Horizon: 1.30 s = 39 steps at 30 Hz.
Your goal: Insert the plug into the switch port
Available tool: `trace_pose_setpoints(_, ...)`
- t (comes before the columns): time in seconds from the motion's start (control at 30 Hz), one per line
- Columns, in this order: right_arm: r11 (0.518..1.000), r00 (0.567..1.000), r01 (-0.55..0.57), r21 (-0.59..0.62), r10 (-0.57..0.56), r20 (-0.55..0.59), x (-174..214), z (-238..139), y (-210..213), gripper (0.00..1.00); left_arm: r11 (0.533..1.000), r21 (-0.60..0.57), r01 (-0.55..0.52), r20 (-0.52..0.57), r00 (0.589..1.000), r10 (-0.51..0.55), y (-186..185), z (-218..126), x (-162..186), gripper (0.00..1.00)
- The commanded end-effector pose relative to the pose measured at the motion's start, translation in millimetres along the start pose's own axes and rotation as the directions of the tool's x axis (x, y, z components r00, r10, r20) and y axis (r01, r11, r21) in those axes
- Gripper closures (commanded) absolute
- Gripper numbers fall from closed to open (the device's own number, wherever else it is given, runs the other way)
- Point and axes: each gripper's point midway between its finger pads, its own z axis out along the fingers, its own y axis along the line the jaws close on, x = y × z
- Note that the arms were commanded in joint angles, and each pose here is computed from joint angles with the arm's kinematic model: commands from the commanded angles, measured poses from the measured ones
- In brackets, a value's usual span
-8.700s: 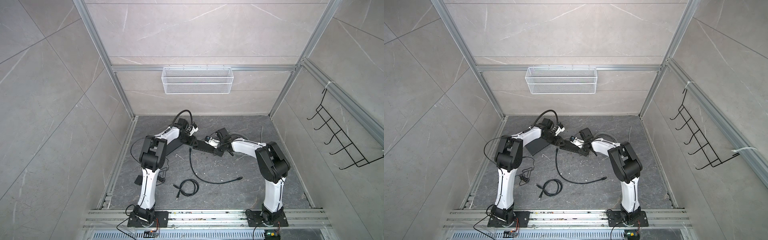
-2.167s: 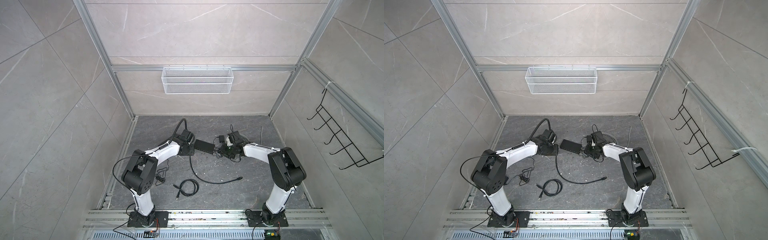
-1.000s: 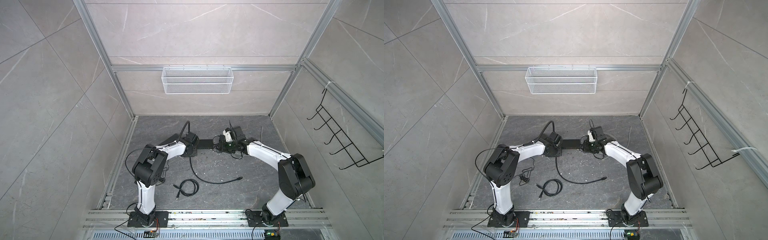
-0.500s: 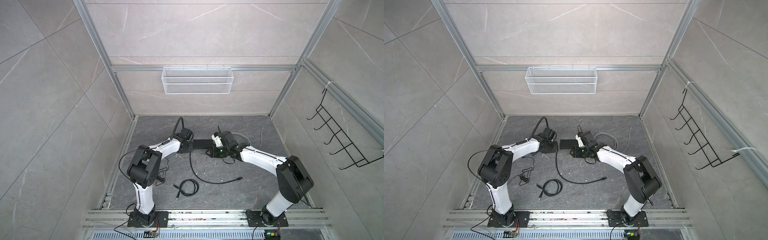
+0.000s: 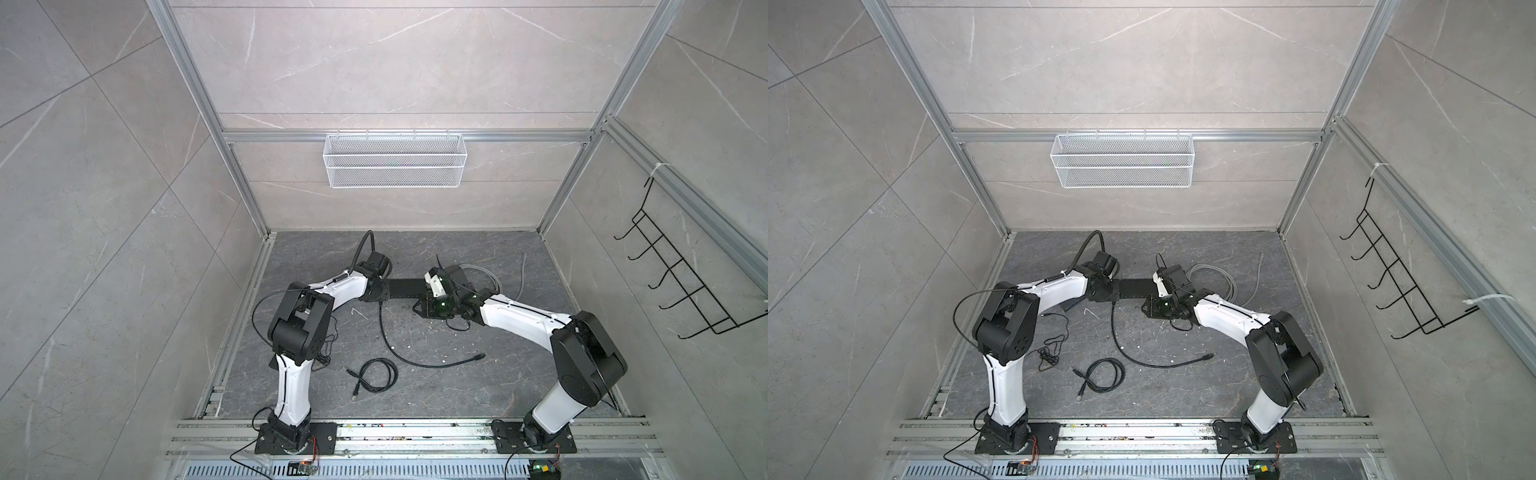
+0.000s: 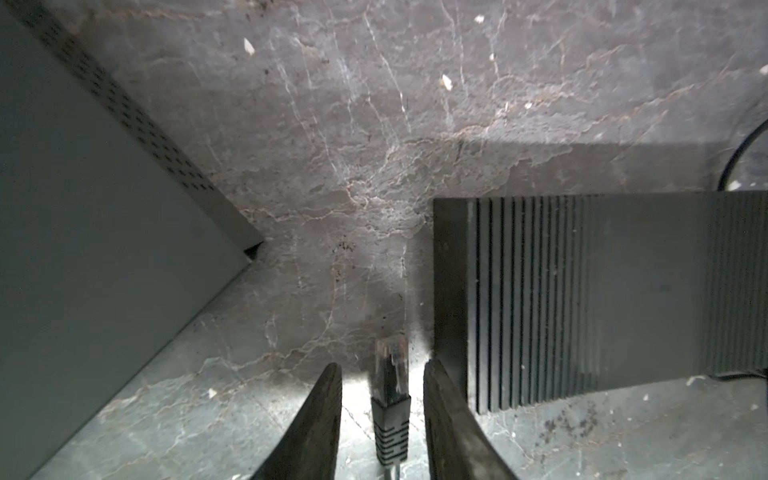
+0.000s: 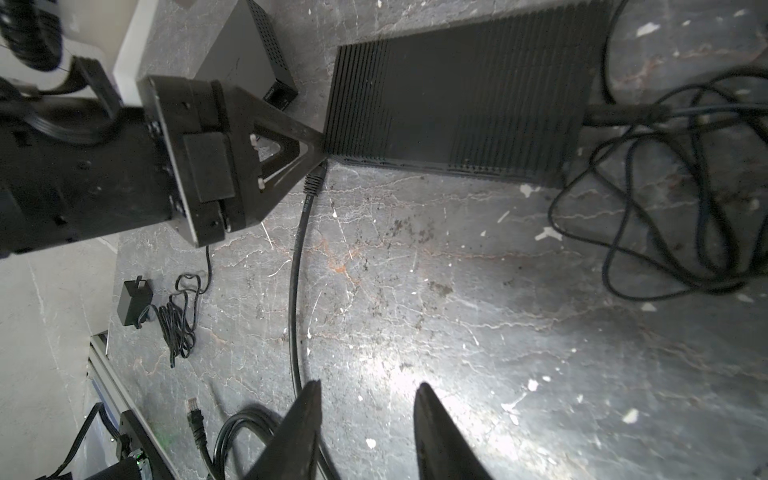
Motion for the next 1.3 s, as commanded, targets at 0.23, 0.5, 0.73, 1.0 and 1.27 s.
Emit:
trace_pose_setpoints(0.23, 1.0, 1.0, -0.009, 0.013, 0.009, -0.001, 4, 3, -3, 0.61, 0.981, -0.114, -0.156, -0.041, 0.988, 0.152, 2, 3, 21, 0.64)
trace_pose_setpoints(0.5, 0.998, 0.999, 0.036, 0.044, -0.036, 0.003, 5, -10, -6, 0.6, 0.981, -0.127, -0.144, -0.055, 0.989, 0.138, 7, 4, 29, 0.78)
trace_pose_setpoints(0.73, 0.99, 0.994, 0.109, 0.094, -0.11, 0.004, -8, -17, -5, 0.59, 0.993, 0.065, -0.097, 0.038, 0.995, 0.094, -25, -26, 15, 0.87)
trace_pose_setpoints(1.0, 0.992, 0.992, 0.125, 0.034, -0.126, 0.009, -19, -12, 10, 0.59, 0.951, 0.297, -0.083, 0.12, 0.992, 0.05, -54, -65, 7, 0.88)
trace_pose_setpoints(1.27, 0.992, 0.996, 0.027, -0.125, -0.016, 0.088, -51, -9, 26, 0.57, 0.864, 0.467, -0.189, 0.2, 0.974, 0.104, -85, -83, 4, 0.88)
